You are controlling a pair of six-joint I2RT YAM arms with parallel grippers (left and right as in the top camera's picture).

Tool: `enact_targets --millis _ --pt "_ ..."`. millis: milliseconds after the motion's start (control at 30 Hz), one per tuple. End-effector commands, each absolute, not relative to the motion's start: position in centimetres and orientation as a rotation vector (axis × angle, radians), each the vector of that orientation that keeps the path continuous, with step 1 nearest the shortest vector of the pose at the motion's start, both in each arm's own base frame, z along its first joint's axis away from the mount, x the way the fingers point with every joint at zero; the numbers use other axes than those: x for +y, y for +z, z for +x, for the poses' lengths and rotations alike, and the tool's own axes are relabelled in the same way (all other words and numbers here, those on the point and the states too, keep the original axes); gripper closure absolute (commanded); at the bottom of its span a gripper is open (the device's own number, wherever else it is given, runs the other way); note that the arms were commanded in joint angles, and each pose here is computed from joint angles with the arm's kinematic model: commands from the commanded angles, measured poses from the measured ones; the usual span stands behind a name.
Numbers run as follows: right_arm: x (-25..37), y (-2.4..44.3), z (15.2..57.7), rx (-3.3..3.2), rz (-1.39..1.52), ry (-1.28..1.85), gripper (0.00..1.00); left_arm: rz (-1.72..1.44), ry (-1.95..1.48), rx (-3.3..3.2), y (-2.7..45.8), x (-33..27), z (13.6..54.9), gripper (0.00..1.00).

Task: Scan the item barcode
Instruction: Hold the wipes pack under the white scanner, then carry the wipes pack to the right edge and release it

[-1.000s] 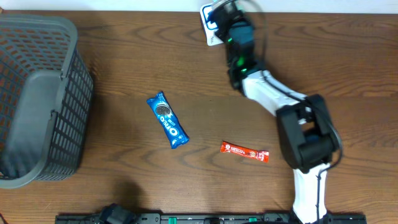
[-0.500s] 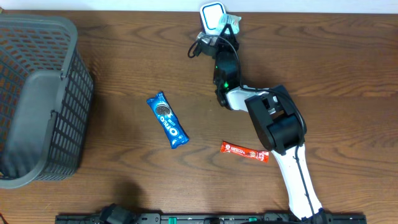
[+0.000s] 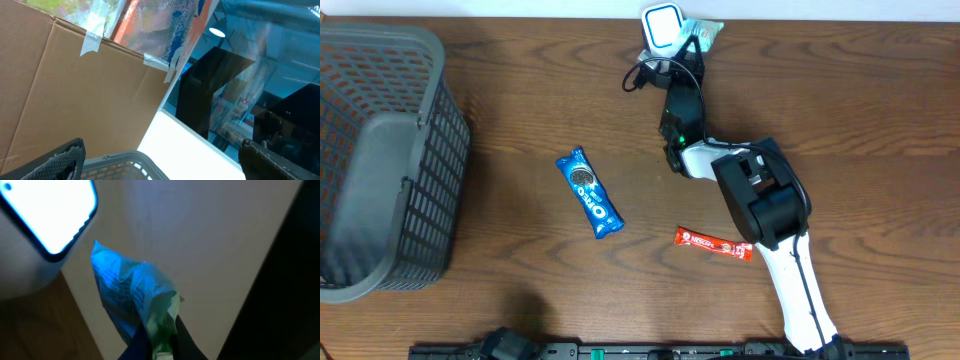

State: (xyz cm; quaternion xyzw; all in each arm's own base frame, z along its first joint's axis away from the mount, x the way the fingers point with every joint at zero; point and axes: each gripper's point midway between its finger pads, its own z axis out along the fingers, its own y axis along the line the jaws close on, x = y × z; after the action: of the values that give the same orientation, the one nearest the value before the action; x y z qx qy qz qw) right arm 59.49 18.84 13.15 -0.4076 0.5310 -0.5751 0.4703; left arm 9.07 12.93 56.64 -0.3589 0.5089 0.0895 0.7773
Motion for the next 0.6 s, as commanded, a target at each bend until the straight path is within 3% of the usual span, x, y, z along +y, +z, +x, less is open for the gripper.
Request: enact_targets --millis 0,133,333,467,567 --pt "15.6 19.5 59.0 1.383 -0.870 -1.501 0.99 -0.791 0.182 1.085 56.7 13.2 8.6 0.02" --pt "8.5 22.8 58.1 1.602 -0.757 -1.578 0.99 -0.791 0.182 1.085 56.7 13.2 8.6 0.02" --pt "-4.8 29.4 54.3 1.779 -0.295 -1.702 0.99 -0.791 0.182 1.085 56.7 13.2 8.6 0.02" --pt "-12.8 29.0 52.0 1.908 -0.142 -1.781 0.99 -0.791 0.182 1.085 56.7 13.2 8.6 0.02" --pt "-18.7 25.7 49.8 2.056 -0.042 -1.798 0.99 -0.791 0.182 1.085 56.7 13.2 8.6 0.02"
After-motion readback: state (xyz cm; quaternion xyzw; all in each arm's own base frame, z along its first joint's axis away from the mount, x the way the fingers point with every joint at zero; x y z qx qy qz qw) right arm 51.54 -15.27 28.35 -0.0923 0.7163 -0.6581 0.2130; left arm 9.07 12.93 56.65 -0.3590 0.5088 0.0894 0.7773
